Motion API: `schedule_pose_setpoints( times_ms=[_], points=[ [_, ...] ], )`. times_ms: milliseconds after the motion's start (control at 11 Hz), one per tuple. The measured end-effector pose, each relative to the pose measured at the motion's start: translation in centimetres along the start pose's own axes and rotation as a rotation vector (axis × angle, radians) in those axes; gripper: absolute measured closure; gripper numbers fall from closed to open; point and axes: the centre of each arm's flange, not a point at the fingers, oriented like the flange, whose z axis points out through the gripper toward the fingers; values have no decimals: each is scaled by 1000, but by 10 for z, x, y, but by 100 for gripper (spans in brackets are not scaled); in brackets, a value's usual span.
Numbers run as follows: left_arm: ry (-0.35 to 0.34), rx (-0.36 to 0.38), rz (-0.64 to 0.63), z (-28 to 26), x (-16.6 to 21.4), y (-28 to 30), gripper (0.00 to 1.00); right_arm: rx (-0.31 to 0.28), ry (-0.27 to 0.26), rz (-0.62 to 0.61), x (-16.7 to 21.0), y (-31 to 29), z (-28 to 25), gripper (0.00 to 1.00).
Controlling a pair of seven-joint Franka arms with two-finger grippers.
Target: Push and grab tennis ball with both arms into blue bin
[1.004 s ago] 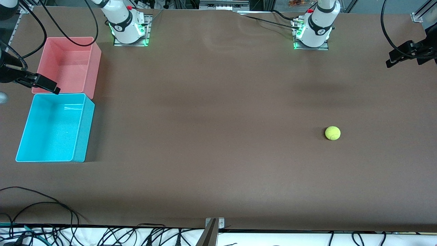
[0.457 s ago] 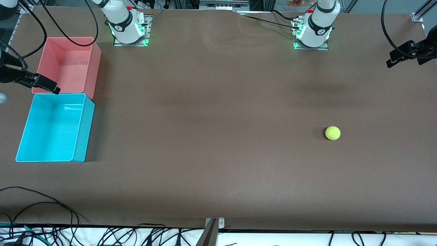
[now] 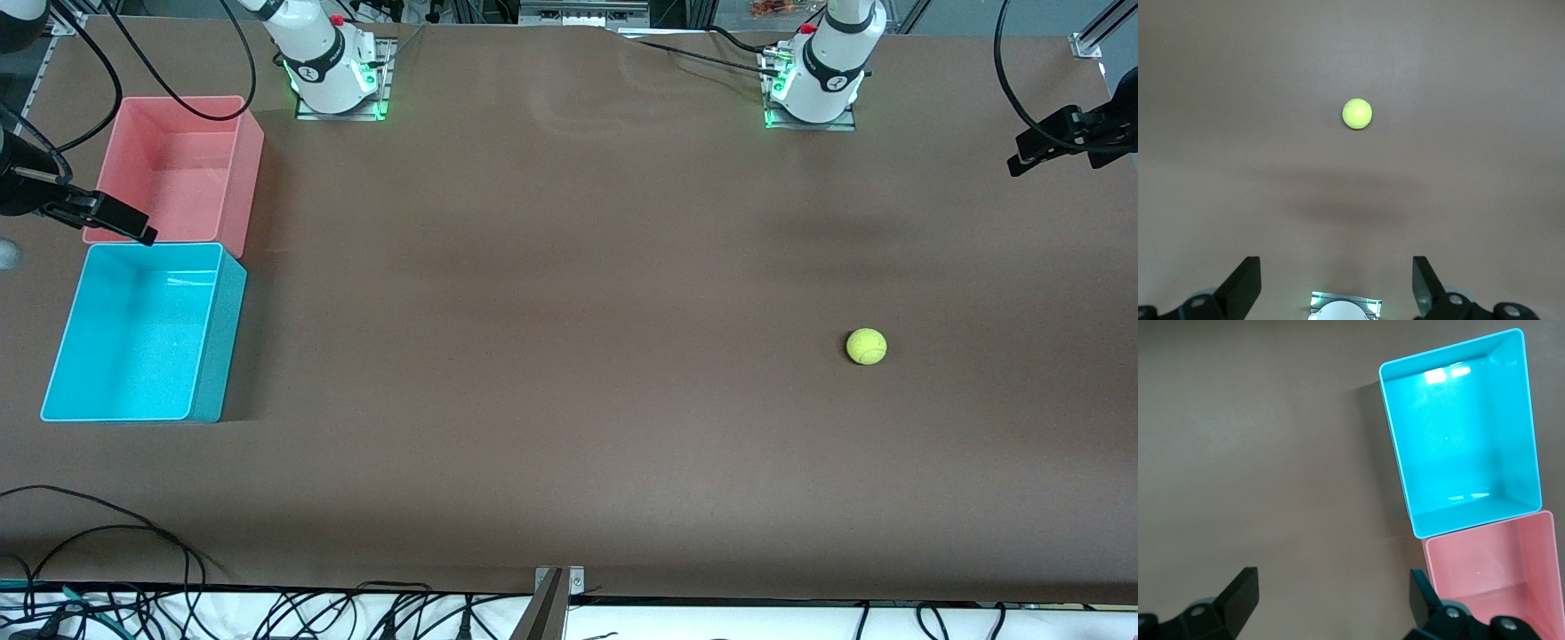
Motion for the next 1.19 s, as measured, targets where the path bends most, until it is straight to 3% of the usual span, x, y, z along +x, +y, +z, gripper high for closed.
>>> schedule_pose_setpoints(
  times_ms=[1187],
  points=[
    [0,-4,-37,0,1,-19,0,0,0,-1,0,0,0,0]
  ],
)
